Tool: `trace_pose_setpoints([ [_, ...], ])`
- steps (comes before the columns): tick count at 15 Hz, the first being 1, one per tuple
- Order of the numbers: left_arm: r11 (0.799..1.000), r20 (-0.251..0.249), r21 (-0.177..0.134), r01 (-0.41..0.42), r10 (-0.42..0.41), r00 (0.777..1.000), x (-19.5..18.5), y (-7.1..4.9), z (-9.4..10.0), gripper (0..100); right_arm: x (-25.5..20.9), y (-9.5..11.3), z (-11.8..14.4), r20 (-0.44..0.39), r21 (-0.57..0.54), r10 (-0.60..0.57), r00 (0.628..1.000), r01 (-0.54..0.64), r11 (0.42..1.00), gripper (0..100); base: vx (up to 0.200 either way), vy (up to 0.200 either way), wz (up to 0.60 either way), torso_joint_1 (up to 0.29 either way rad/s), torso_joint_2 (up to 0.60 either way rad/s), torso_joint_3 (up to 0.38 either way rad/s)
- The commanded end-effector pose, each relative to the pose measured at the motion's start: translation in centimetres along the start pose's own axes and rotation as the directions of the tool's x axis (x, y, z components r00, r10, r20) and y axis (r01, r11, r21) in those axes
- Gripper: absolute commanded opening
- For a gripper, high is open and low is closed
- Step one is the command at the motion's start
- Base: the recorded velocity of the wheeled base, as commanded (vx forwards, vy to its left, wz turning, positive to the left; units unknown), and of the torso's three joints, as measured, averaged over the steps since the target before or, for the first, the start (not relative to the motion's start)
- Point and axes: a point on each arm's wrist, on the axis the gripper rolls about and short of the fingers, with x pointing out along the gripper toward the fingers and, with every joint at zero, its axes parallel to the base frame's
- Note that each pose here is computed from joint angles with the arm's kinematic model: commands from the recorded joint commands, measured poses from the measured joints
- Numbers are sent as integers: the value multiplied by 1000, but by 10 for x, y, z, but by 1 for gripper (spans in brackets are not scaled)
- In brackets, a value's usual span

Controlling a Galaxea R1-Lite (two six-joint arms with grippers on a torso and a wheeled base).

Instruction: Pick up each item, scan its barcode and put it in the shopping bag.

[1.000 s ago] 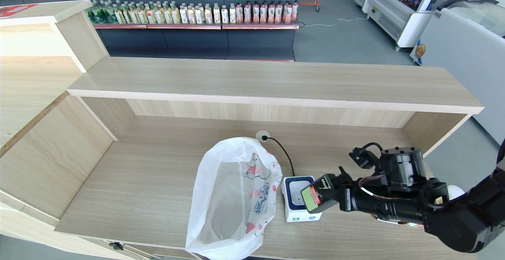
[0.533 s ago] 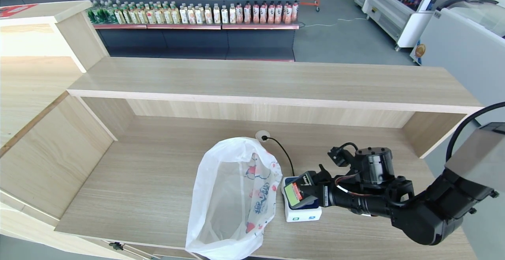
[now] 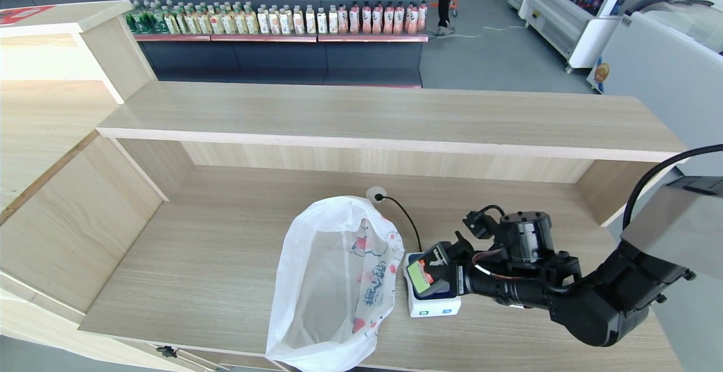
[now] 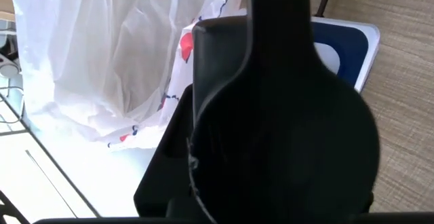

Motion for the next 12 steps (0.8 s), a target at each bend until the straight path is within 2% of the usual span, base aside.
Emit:
trace_pose_setpoints([
  [1,1000,0,0,-1,1,1000,0,0,0,100,-18,12,22,84,-27,29,996,-27,999,0,0,0,0,0,0,0],
  [3,1000,0,0,0,0,1000,0,0,0,100,-57,32,48,188,-66,64,980,-53,996,0,0,0,0,0,0,0],
  [5,1000,0,0,0,0,1000,0,0,0,100,-98,45,61,208,-71,57,976,-44,997,0,0,0,0,0,0,0],
  [8,1000,0,0,0,0,1000,0,0,0,100,-131,57,61,183,-62,49,982,-38,997,0,0,0,0,0,0,0],
  [12,1000,-1,0,0,0,1000,0,0,0,100,-128,56,61,164,-56,42,986,-33,998,0,0,200,0,5,-1,5],
])
